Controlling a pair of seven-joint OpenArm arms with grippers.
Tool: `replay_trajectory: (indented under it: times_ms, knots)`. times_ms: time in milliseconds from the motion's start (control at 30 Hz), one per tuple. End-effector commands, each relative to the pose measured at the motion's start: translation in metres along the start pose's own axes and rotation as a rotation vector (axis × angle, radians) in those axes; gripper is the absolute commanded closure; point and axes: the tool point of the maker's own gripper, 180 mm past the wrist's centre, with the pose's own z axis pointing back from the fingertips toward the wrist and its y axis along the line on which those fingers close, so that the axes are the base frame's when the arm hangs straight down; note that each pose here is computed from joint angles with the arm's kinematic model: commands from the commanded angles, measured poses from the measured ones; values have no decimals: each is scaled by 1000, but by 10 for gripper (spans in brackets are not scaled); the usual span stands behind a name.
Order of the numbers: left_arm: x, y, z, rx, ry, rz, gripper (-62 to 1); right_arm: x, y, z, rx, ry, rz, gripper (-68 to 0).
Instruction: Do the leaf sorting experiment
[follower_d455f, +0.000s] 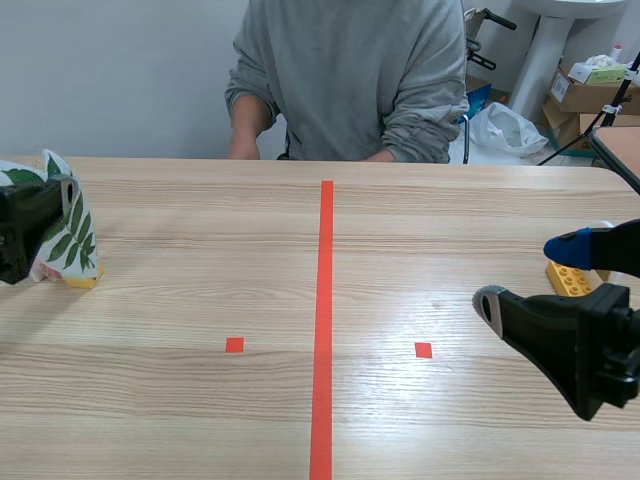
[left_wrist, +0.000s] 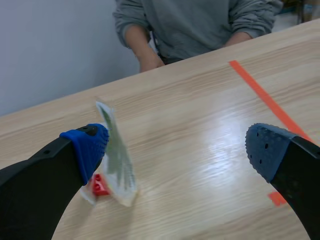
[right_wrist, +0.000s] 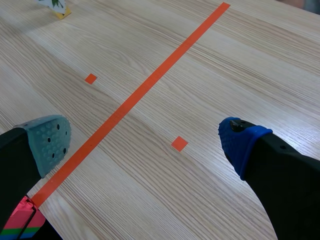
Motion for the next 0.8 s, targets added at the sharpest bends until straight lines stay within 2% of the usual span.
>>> replay_trajectory:
  times_ms: [0,233,400,633,767]
  knots:
    - [9,-9,3,-36,-22,-4,-587,9,0,0,8,-32,10,-608]
    - [23,-52,20,-169,-37,24,-587,9,0,0,8,-32,11,-608]
    - [28,-75,30,-246,-38,42,-587,9,0,0,9,-31,12,-608]
    - [20,-84,37,-271,9,51,-587,9,0,0,8,-28,13,-608]
    - [12,-87,40,-277,39,61,-587,5,-2,0,0,-7,33,-608]
